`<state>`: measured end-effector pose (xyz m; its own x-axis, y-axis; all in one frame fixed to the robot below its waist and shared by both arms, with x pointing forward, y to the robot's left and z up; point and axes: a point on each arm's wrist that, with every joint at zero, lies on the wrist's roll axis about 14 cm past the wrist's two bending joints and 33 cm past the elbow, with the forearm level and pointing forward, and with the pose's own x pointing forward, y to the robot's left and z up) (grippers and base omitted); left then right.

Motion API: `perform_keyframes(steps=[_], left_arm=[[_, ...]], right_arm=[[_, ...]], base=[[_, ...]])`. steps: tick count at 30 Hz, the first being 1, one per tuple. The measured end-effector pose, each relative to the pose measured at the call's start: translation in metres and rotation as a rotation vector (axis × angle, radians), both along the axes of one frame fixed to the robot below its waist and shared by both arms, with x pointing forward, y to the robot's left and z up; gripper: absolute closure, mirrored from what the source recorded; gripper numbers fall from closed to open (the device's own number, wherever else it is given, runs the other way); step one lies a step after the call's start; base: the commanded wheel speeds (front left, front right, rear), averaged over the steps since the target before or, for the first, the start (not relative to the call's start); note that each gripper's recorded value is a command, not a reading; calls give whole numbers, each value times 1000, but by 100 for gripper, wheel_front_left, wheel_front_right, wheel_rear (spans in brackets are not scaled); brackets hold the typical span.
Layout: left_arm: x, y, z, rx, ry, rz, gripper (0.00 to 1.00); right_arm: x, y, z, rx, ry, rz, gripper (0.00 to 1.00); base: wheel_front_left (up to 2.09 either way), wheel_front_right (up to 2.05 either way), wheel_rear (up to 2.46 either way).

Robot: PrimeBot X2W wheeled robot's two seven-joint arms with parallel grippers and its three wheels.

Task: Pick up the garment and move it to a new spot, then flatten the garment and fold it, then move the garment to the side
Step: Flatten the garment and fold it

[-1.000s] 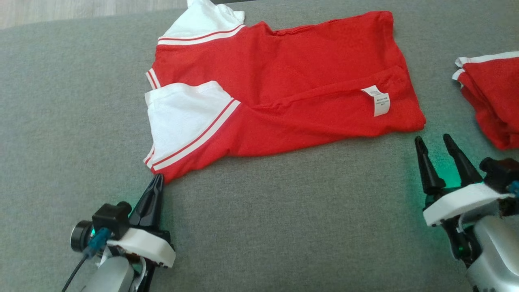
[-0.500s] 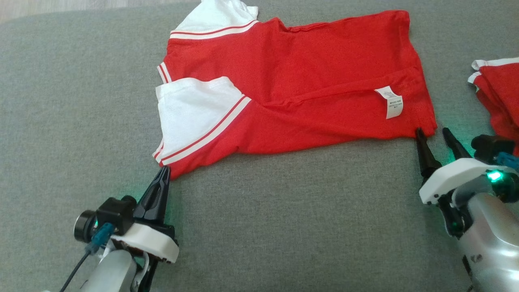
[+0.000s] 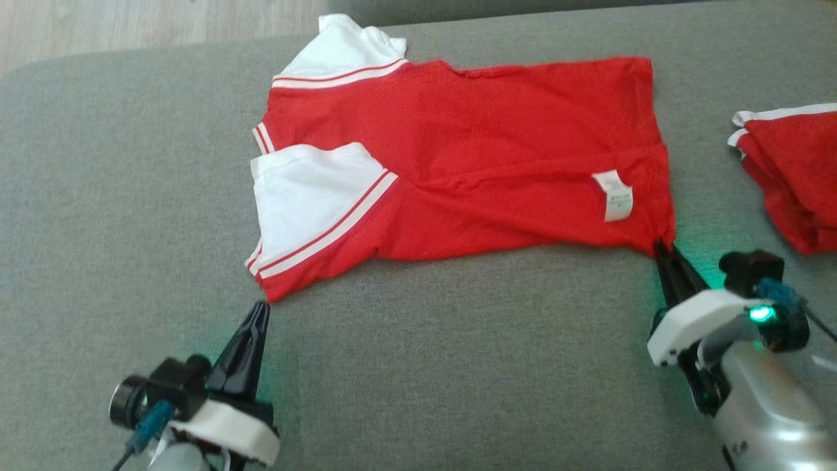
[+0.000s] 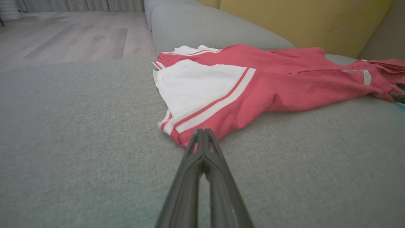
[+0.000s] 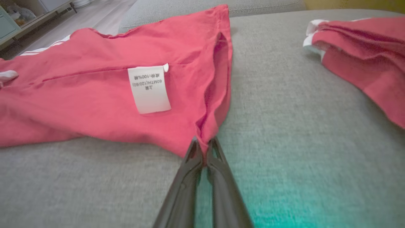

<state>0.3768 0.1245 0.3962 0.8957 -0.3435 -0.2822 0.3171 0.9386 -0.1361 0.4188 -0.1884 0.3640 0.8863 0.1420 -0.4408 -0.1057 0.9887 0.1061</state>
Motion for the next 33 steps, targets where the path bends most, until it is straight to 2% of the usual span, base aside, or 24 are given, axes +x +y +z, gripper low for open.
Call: perform_keyframes(steps=[12,17,18,19,28,33], left_arm=[[-28,-13,10,-10,1,-65,100],[-32,-10,9,-13,11,-41,100],[-28,-8,10,-27,12,-17,54],[-25,-5,10,-38,18,9,0],[19,-22,0,-58,79,27,0],[25,-23,-34,-26,228,43,0]], right_arm=[[-43,-33,1,-22,24,-9,100],[-54,-42,-2,-21,46,-27,100],[-54,-41,-2,-20,47,-26,100],[-53,-41,-1,-18,47,-25,100],[-47,-36,-2,-20,61,-12,100],[-45,-37,-4,-25,77,-10,100]], base=[[0,0,0],[0,0,0],[0,0,0],[0,0,0],[0,0,0],[0,0,0]])
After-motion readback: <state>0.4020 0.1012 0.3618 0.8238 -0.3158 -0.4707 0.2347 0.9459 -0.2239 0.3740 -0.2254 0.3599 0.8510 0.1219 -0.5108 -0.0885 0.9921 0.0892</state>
